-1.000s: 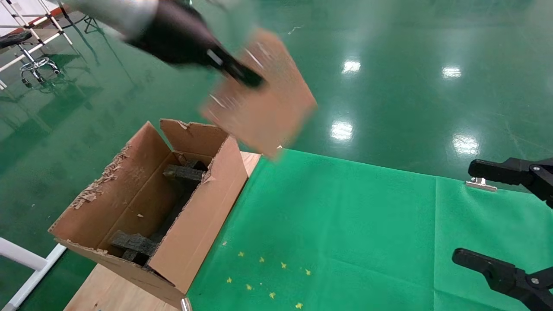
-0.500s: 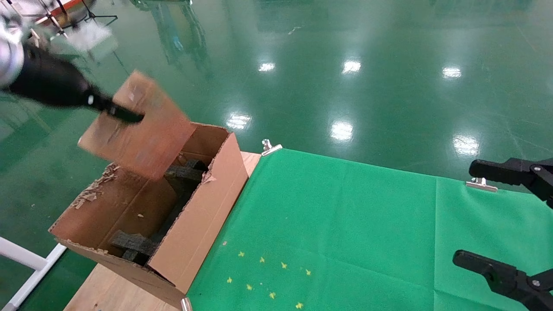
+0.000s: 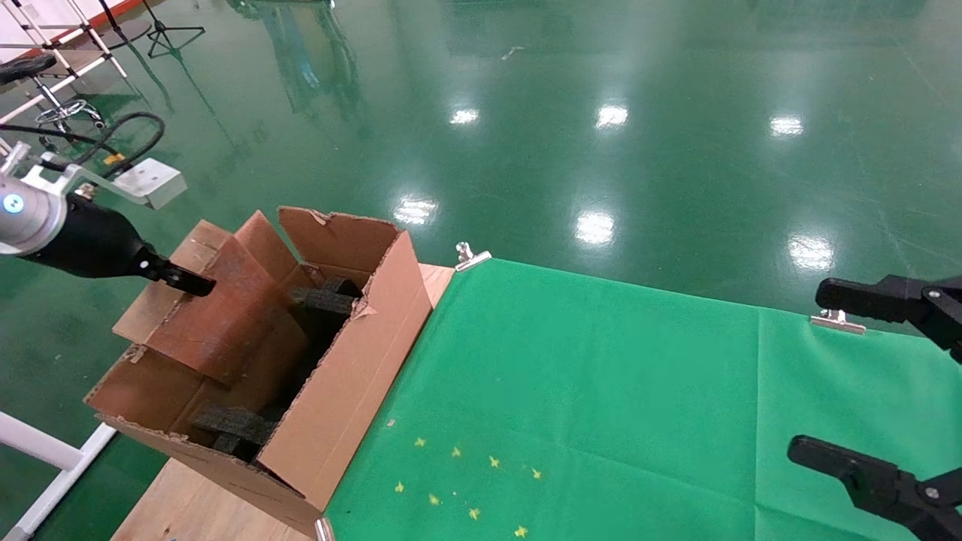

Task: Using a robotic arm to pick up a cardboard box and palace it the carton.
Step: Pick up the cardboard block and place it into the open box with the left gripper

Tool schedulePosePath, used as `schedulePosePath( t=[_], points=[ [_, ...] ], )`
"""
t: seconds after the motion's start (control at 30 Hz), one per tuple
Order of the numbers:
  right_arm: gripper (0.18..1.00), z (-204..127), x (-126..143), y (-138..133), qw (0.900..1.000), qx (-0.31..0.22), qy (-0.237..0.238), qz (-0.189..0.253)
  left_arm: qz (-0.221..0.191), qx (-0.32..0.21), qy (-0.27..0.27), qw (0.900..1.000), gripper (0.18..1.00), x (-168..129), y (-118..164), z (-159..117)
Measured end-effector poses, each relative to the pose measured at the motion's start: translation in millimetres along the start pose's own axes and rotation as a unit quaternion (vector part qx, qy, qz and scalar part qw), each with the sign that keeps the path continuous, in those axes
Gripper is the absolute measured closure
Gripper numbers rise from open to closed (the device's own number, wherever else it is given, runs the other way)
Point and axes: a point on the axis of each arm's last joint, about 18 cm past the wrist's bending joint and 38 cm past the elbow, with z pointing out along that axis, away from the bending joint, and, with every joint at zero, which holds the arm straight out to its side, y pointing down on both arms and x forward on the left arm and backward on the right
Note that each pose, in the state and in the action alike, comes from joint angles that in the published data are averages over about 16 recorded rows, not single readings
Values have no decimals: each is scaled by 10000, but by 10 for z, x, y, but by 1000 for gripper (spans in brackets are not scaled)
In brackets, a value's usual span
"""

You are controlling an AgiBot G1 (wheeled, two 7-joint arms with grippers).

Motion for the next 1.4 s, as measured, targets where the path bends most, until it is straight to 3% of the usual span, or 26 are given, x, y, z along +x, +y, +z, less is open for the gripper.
schedulePosePath(
  t=[0.33,0.93,1.4],
  points=[
    [178,0,0,0,10000,0,0,0,-308,-217,-129,9992,792,-146,210,382],
    [178,0,0,0,10000,0,0,0,-549,-510,-391,9964,822,105,372,1063],
    [178,-1,1,1,10000,0,2,1,-699,-336,-645,9949,814,113,402,1254]
  ],
)
